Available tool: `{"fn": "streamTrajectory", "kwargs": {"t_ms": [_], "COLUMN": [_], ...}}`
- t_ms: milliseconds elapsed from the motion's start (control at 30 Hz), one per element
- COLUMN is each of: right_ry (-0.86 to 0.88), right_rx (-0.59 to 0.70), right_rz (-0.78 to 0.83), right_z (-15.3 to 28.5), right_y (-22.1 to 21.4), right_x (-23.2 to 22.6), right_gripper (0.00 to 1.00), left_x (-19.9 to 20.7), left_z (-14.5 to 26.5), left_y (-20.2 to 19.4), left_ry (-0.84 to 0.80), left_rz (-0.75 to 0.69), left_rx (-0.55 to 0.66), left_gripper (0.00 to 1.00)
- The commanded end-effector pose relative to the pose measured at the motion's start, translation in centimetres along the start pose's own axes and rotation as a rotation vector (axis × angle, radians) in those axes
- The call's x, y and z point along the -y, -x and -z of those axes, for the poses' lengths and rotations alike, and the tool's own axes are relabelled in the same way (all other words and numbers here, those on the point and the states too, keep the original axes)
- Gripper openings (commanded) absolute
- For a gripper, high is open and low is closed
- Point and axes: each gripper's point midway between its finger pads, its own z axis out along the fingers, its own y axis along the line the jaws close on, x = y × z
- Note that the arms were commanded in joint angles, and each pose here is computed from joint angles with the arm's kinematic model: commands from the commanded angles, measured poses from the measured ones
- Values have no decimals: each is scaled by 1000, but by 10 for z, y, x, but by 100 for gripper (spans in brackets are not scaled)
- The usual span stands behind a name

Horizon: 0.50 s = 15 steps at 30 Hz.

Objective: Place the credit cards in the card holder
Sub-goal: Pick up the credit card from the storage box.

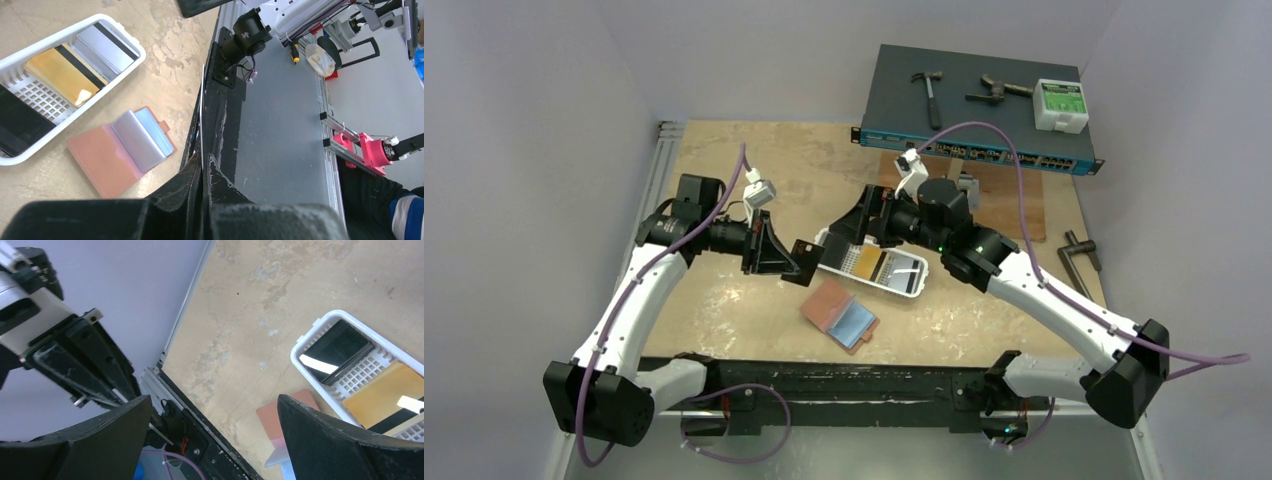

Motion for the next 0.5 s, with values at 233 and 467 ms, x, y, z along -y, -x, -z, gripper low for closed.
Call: {"fn": "streamTrajectory", "kwargs": {"t_ms": [233,467], "right_ry": [168,330], "right_rx": [159,144], "right_rz": [81,120], "right_z": [55,63], "right_y": [-5,-24], "right_x": [-29,-44], "right_gripper": [95,87], "left_x": [-7,-11], "left_z": [-5,-7], "left_y": [21,34], "left_ry": [-48,-58], "left_rz": [59,105], "left_rx": [70,101], "left_gripper": [0,0]}}
